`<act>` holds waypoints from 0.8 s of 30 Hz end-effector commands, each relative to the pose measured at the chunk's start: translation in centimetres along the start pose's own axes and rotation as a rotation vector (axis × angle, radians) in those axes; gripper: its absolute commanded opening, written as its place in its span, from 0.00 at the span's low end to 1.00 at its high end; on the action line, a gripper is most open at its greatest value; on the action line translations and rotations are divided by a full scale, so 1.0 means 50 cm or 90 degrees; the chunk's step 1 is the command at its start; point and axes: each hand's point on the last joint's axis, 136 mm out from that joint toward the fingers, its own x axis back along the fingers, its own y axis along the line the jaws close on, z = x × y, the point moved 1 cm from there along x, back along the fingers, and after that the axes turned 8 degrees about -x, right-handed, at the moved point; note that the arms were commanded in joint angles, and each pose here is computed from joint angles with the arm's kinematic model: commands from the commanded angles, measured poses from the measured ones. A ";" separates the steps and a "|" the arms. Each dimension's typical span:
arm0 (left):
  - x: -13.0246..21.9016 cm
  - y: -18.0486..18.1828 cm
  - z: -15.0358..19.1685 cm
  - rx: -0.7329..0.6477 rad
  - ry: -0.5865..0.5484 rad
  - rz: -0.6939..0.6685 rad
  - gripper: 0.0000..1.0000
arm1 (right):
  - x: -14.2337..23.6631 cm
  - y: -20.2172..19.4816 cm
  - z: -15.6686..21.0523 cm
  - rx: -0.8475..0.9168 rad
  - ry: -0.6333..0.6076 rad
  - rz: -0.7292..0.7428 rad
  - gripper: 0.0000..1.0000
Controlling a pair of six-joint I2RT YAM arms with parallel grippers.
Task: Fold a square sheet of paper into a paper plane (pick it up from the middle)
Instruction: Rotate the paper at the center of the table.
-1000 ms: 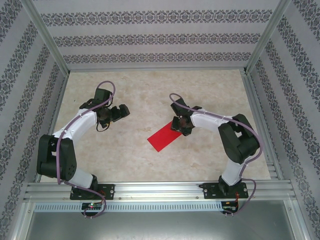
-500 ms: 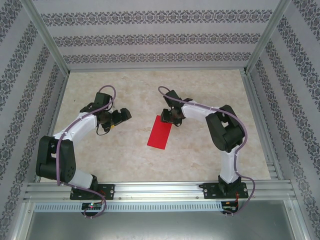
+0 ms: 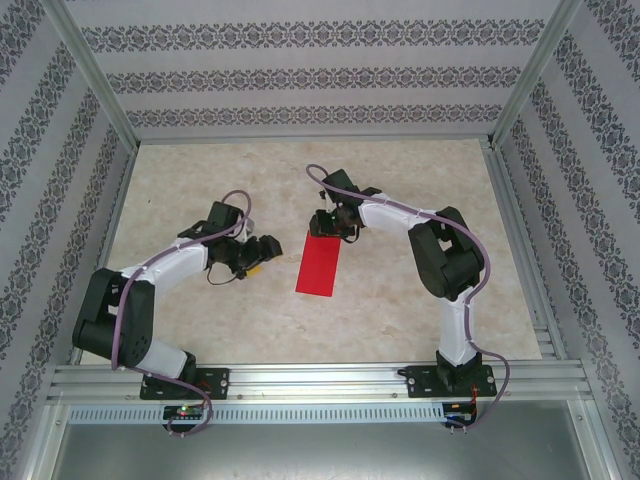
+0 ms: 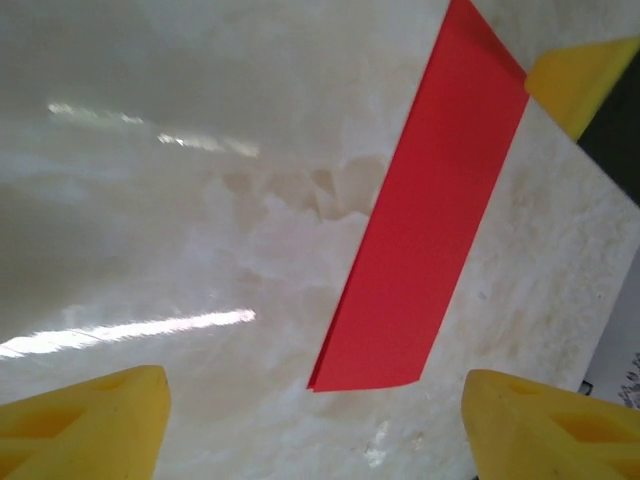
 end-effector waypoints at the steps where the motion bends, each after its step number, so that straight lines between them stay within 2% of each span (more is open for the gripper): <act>1: -0.030 -0.032 0.018 0.009 0.023 0.050 0.75 | 0.017 -0.009 -0.003 -0.026 -0.008 0.010 0.40; 9: -0.070 -0.057 0.061 -0.031 0.084 0.058 0.73 | -0.021 -0.074 0.018 -0.073 0.015 0.051 0.39; 24: -0.112 -0.076 0.081 -0.026 0.110 0.059 0.71 | -0.059 -0.149 0.055 -0.140 0.052 0.108 0.39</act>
